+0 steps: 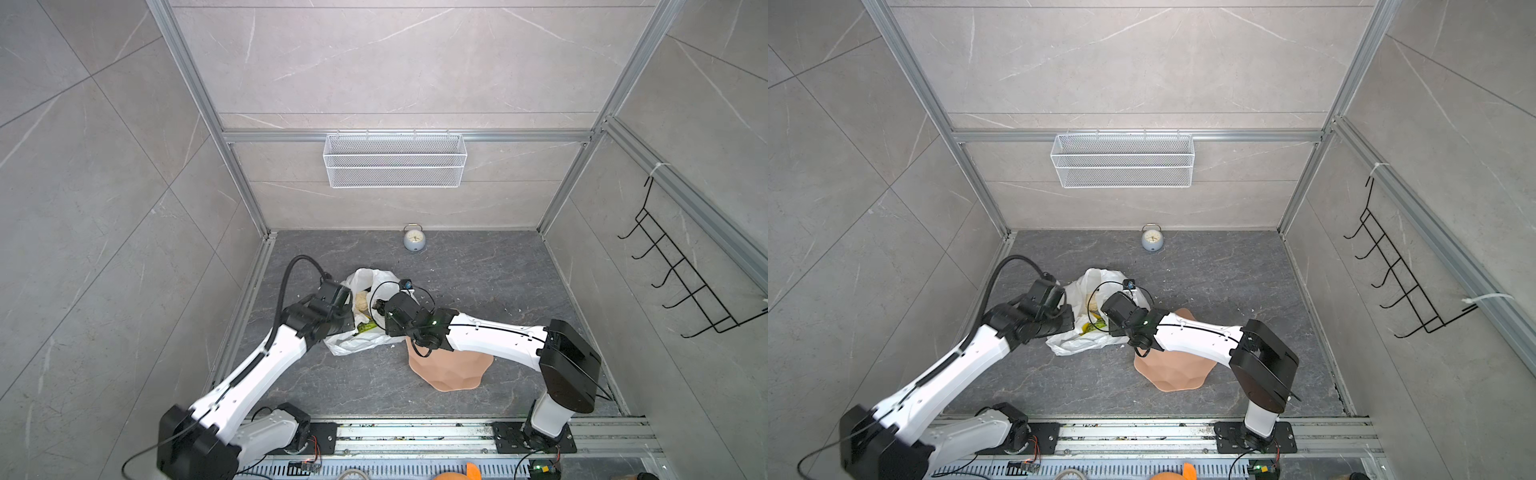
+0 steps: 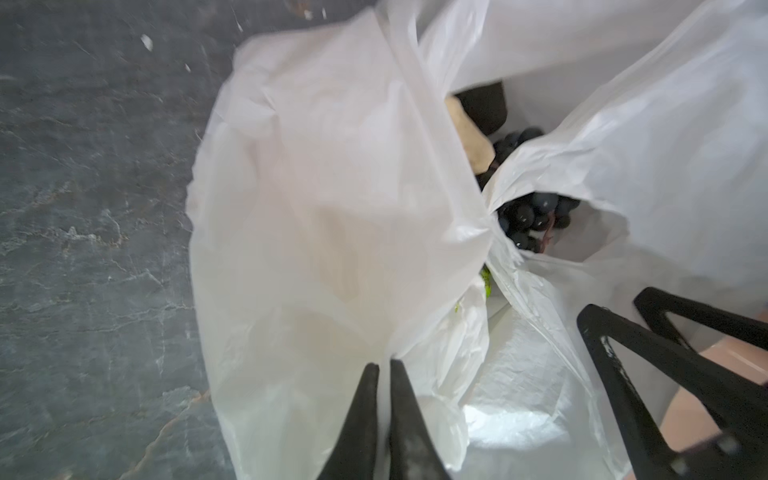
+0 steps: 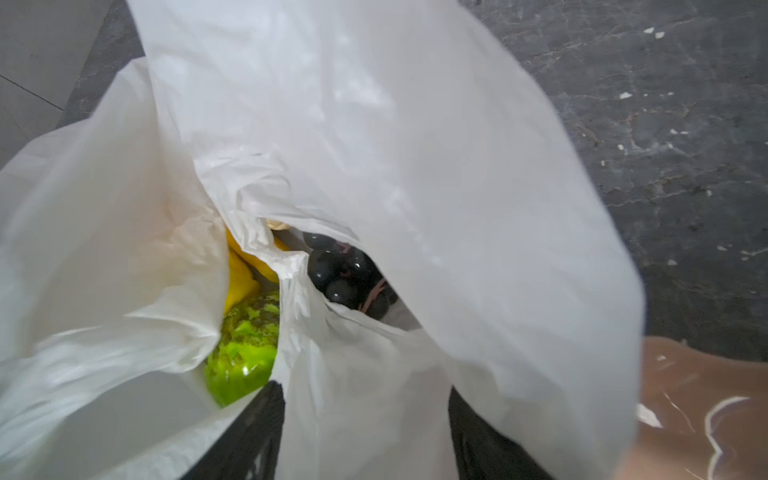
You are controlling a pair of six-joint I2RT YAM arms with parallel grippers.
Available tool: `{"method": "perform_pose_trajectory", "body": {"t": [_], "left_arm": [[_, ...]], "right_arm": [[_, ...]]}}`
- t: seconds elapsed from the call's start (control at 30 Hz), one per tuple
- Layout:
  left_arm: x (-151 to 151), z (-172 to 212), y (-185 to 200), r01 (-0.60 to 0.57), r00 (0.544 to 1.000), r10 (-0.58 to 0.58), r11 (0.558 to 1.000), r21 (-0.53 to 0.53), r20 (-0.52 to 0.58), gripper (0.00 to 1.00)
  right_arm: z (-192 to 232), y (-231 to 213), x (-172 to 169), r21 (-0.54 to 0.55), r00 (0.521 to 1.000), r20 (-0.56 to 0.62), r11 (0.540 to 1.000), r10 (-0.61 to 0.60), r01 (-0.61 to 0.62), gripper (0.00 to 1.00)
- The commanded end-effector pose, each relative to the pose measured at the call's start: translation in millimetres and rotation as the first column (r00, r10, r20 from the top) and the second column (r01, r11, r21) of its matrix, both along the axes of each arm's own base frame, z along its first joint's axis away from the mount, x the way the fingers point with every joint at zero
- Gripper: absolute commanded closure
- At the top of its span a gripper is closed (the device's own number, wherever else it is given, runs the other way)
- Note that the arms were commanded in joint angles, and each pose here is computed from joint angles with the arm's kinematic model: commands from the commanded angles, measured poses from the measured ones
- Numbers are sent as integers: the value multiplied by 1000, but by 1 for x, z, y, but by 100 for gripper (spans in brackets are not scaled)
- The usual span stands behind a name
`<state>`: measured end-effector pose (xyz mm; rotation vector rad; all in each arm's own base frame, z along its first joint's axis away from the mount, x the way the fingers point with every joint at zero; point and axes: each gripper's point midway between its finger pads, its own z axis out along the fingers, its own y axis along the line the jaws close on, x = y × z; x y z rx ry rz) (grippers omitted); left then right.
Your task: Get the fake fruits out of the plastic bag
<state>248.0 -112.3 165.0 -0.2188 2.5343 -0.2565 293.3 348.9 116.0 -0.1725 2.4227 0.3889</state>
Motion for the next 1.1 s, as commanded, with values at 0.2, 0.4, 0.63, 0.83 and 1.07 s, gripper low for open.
{"method": "perform_pose_trajectory", "body": {"t": [0.2, 0.4, 0.63, 0.83, 1.07], "left_arm": [[-38, -7, 26, -122, 982, 141, 982, -147, 128, 100], [-45, -16, 26, -132, 971, 167, 970, -203, 169, 100], [-42, -25, 36, -196, 960, 224, 965, -171, 166, 100], [-39, -36, 23, -174, 971, 201, 965, -195, 130, 100], [-43, -39, 39, -239, 955, 262, 957, -162, 137, 100]], "right_arm": [[50, 42, -34, 59, 961, 105, 963, 255, -262, 35], [68, 98, -52, 157, 920, 79, 907, 383, -391, 36], [32, 104, -6, 118, 958, 38, 951, 283, -285, 38], [18, 129, -7, 176, 943, -23, 930, 332, -323, 39], [-5, 117, 3, 186, 966, -72, 955, 250, -233, 42]]}}
